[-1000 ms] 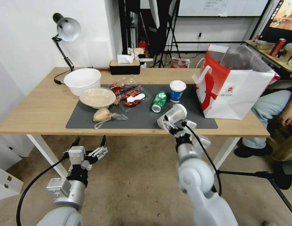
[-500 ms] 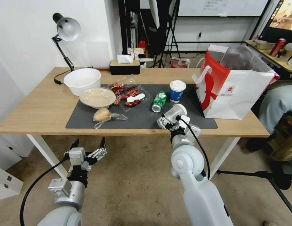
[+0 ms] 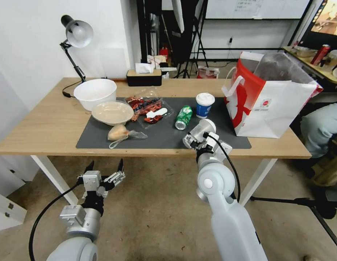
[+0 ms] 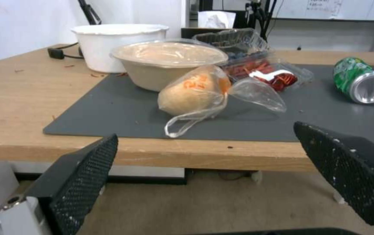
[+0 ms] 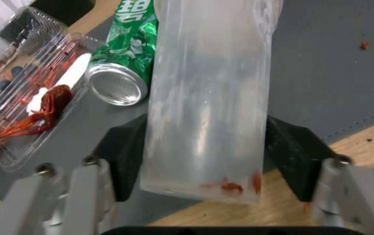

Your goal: Pick up the trash from the table and place it into the takeout bag.

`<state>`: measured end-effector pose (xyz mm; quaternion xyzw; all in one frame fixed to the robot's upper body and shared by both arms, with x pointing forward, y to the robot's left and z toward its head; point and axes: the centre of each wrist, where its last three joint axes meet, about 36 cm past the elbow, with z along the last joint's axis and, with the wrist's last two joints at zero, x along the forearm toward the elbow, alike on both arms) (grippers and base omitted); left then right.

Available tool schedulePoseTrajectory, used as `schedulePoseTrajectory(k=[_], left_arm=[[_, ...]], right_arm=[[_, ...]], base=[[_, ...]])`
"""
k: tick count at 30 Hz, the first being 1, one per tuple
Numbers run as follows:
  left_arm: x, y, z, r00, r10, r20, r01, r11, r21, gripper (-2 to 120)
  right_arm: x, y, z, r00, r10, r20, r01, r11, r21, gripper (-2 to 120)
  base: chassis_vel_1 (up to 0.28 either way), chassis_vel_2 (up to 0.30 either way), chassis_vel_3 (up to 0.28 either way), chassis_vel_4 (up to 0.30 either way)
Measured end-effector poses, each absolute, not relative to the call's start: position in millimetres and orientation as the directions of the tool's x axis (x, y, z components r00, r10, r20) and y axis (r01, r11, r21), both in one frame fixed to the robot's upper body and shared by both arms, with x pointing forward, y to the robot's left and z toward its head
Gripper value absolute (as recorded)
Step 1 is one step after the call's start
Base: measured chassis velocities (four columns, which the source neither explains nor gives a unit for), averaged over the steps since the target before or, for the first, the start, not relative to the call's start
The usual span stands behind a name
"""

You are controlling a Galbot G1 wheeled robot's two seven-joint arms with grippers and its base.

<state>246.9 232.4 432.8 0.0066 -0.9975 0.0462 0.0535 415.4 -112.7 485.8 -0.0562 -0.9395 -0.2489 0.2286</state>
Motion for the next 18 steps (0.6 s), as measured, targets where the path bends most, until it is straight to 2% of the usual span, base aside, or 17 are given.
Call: schedulePoseTrajectory(k=[11, 18], left_arm=[[245, 232, 431, -0.996, -0.010, 0.094, -0.019, 0.996, -0.089, 100], [244, 230, 431, -0.996, -0.005, 0.091, -0.013, 0.996, -0.085, 100]], right_arm=[[410, -119, 487, -0.883, -0.015, 0.469, 0.223, 0.866, 0.448, 40], [399, -131, 490, -0.894, -0.014, 0.448, 0.217, 0.861, 0.461, 37]], base=[[0.000, 0.000, 0.000, 0.000], [0.000, 0.000, 0.000, 0.000]])
